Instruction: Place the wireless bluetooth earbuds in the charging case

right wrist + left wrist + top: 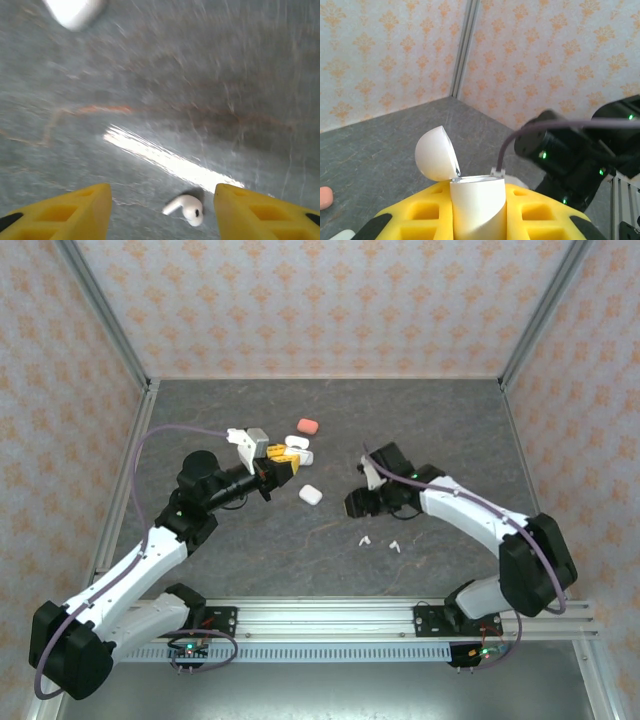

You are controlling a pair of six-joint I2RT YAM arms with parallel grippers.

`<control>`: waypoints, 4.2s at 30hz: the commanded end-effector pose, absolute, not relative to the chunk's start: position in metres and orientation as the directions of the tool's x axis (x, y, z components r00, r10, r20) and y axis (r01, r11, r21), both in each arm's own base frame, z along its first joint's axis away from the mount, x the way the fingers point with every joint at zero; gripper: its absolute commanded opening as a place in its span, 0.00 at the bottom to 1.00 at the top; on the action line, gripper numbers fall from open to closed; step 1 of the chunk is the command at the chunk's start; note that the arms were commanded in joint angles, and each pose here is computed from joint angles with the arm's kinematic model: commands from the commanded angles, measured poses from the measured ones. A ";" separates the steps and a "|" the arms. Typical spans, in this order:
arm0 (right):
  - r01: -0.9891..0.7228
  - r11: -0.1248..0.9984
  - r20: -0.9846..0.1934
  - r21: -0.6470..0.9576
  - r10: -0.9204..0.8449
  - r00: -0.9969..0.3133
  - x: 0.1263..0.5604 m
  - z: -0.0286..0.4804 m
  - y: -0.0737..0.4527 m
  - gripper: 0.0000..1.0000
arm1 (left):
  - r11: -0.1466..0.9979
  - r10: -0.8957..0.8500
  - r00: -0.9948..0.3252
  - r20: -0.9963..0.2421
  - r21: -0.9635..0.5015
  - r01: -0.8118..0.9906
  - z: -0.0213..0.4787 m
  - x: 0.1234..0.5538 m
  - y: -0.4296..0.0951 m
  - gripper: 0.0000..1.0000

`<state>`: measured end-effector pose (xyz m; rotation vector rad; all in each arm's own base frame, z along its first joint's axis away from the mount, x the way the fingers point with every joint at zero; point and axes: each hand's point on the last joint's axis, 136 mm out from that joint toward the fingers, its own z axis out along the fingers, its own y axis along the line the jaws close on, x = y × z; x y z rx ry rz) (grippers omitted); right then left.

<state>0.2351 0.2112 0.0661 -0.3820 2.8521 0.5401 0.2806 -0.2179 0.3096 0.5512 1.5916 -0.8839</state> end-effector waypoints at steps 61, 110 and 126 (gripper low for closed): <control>-0.434 0.877 -0.512 0.205 -0.282 -0.811 0.269 0.153 0.231 0.21 | 0.597 -0.100 -0.219 -0.971 -0.234 0.767 0.303 0.280 -0.221 0.00; -0.816 0.553 -0.888 0.166 -0.277 -0.368 0.256 0.337 0.339 0.22 | 0.478 -0.097 -0.166 -0.981 -0.192 0.857 0.321 0.261 -0.244 0.00; -0.805 0.474 -0.860 0.357 -0.170 -0.482 0.253 0.352 0.339 0.34 | 0.480 -0.104 -0.157 -0.982 -0.188 0.857 0.323 0.261 -0.243 0.00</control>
